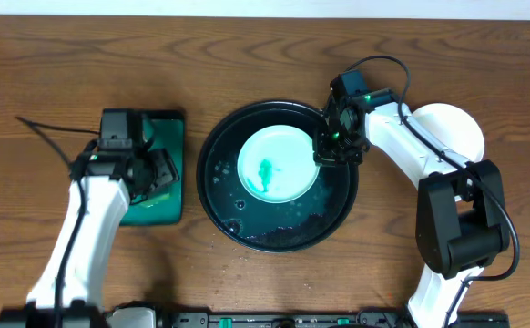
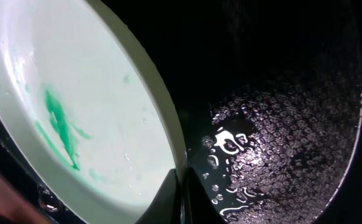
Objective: Clean dirty plates on tray and stack at the side
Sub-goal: 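Move the right gripper back and grip the rim of the next plate, then grasp the sponge in the water tray with the left gripper and lift it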
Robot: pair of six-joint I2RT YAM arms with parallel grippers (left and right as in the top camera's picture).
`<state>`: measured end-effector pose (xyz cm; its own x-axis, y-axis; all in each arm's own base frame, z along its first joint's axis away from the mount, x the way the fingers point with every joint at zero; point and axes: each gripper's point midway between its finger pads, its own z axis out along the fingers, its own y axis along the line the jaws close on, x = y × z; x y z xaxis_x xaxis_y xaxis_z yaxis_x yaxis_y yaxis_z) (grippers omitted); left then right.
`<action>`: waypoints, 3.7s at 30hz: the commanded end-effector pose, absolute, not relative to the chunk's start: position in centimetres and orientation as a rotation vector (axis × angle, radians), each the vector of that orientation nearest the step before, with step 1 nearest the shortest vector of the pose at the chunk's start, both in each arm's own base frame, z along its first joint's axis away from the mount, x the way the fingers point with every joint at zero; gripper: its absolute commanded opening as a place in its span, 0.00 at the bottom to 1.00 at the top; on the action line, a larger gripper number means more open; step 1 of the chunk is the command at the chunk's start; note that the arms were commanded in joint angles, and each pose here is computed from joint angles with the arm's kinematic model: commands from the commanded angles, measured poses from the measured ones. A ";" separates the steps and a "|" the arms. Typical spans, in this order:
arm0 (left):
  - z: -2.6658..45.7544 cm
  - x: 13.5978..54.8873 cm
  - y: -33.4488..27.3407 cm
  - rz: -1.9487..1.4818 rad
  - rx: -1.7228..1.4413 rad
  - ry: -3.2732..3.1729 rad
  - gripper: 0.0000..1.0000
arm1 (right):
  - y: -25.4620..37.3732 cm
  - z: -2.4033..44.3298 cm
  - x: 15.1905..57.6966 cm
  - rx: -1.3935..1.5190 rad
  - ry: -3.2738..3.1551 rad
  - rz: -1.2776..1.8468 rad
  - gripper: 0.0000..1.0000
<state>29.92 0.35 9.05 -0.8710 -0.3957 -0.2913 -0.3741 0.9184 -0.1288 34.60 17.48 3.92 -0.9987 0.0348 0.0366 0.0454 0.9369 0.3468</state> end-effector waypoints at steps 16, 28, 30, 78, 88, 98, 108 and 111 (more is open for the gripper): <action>1.8 31.4 5.0 0.110 -0.878 2.796 0.55 | 17.7 4.6 34.6 -0.062 -3.071 -0.552 0.01; 0.1 32.1 5.2 0.111 -0.886 2.798 0.12 | 17.9 4.6 34.0 -0.050 -3.051 -0.550 0.01; -0.1 32.0 5.2 0.114 -0.888 2.807 0.08 | 17.9 4.6 34.0 -0.051 -3.049 -0.548 0.01; 25.7 29.9 2.3 -0.079 -0.377 2.127 0.07 | 18.1 4.6 33.4 -0.021 -3.035 -0.536 0.02; 24.2 30.5 2.3 -0.064 -0.369 2.184 0.07 | 18.0 4.6 33.4 -0.022 -3.034 -0.535 0.01; 23.7 30.7 2.3 -0.062 -0.371 2.202 0.07 | 18.1 4.6 33.4 -0.021 -3.035 -0.536 0.01; 23.7 30.7 2.3 -0.063 -0.371 2.202 0.08 | 18.1 4.6 33.4 -0.021 -3.035 -0.536 0.01; 23.7 30.7 2.3 -0.062 -0.372 2.202 0.07 | 18.1 4.6 33.4 -0.021 -3.035 -0.536 0.01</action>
<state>30.64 2.27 23.32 -0.5785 -0.3035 -0.7571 -0.2485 0.9497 -0.1908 33.24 17.57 3.82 -0.9965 0.0203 0.0815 0.0459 0.9442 0.3261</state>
